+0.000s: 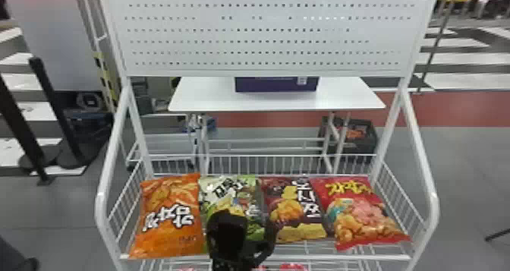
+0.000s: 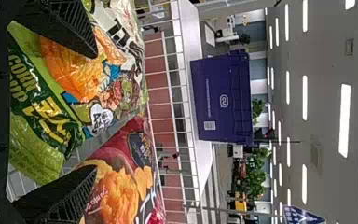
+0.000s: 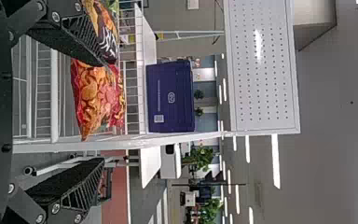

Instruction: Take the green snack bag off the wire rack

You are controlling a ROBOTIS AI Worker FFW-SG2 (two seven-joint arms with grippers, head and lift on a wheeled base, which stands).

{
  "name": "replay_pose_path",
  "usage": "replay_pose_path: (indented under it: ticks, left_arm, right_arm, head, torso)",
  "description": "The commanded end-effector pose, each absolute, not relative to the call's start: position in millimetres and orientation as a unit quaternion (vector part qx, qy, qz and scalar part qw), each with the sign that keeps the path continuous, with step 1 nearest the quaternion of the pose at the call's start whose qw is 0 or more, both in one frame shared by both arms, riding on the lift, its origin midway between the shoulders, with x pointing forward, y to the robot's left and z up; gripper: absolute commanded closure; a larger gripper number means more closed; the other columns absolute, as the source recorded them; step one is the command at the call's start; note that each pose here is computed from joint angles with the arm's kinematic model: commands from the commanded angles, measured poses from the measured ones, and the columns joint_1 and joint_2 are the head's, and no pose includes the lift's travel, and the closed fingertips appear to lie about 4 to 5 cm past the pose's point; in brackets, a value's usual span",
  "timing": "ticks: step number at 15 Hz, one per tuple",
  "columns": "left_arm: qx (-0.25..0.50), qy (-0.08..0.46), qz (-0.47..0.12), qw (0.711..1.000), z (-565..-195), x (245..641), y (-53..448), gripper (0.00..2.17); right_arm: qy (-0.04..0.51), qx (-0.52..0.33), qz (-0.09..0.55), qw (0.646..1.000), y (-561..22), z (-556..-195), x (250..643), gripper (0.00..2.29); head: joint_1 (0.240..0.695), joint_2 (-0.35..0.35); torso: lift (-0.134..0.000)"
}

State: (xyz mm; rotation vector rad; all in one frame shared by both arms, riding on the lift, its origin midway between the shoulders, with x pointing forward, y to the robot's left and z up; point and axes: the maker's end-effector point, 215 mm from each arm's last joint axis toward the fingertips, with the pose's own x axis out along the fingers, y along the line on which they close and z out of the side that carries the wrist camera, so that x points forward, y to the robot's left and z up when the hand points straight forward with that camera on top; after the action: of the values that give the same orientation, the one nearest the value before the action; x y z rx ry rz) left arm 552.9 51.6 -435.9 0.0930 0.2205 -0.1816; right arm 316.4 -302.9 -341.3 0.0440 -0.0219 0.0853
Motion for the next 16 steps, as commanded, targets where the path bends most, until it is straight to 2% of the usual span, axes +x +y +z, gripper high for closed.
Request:
replay_pose_path:
  ticks: [1,3,4,6,7,10,12,16]
  left_arm:
    - [0.051,0.118,-0.082,0.988,-441.4,560.4,62.3,0.04]
    - [0.050,0.123,-0.076,0.988,-444.4,561.6,69.6,0.25]
    - [0.053,0.136,-0.072,0.987,-451.8,561.1,74.5,0.43]
    - [0.056,0.140,-0.070,0.986,-455.1,559.8,77.0,1.09]
    - [0.058,0.146,-0.069,0.985,-458.7,558.8,79.2,1.27]
    - [0.057,0.146,-0.070,0.985,-456.5,552.6,78.0,1.44]
    - [0.051,0.137,-0.068,0.987,-446.9,548.7,76.6,1.44]
    - [0.026,0.104,-0.077,0.991,-405.1,537.7,65.2,1.44]
  right_arm:
    - [-0.010,0.021,0.042,0.999,-304.1,-341.3,316.5,0.17]
    - [-0.010,0.022,0.043,0.999,-303.4,-341.5,316.4,0.17]
    - [-0.011,0.022,0.043,0.999,-303.2,-340.8,316.6,0.17]
    - [-0.012,0.021,0.044,0.999,-303.2,-339.4,316.5,0.17]
    - [-0.011,0.021,0.044,0.999,-304.0,-340.0,316.7,0.17]
    - [-0.010,0.020,0.044,0.999,-304.6,-340.2,316.3,0.17]
    - [-0.013,0.020,0.044,0.999,-304.7,-338.8,316.8,0.17]
    - [-0.014,0.020,0.044,0.999,-304.4,-337.6,317.5,0.17]
  head:
    - [0.499,0.000]
    - [0.499,0.000]
    - [0.499,0.000]
    - [0.499,0.000]
    - [0.499,0.000]
    - [0.499,0.000]
    - [0.499,0.000]
    - [0.499,0.000]
  torso:
    - [0.000]
    - [0.000]
    - [0.000]
    - [0.000]
    - [0.000]
    - [0.000]
    - [0.000]
    - [0.000]
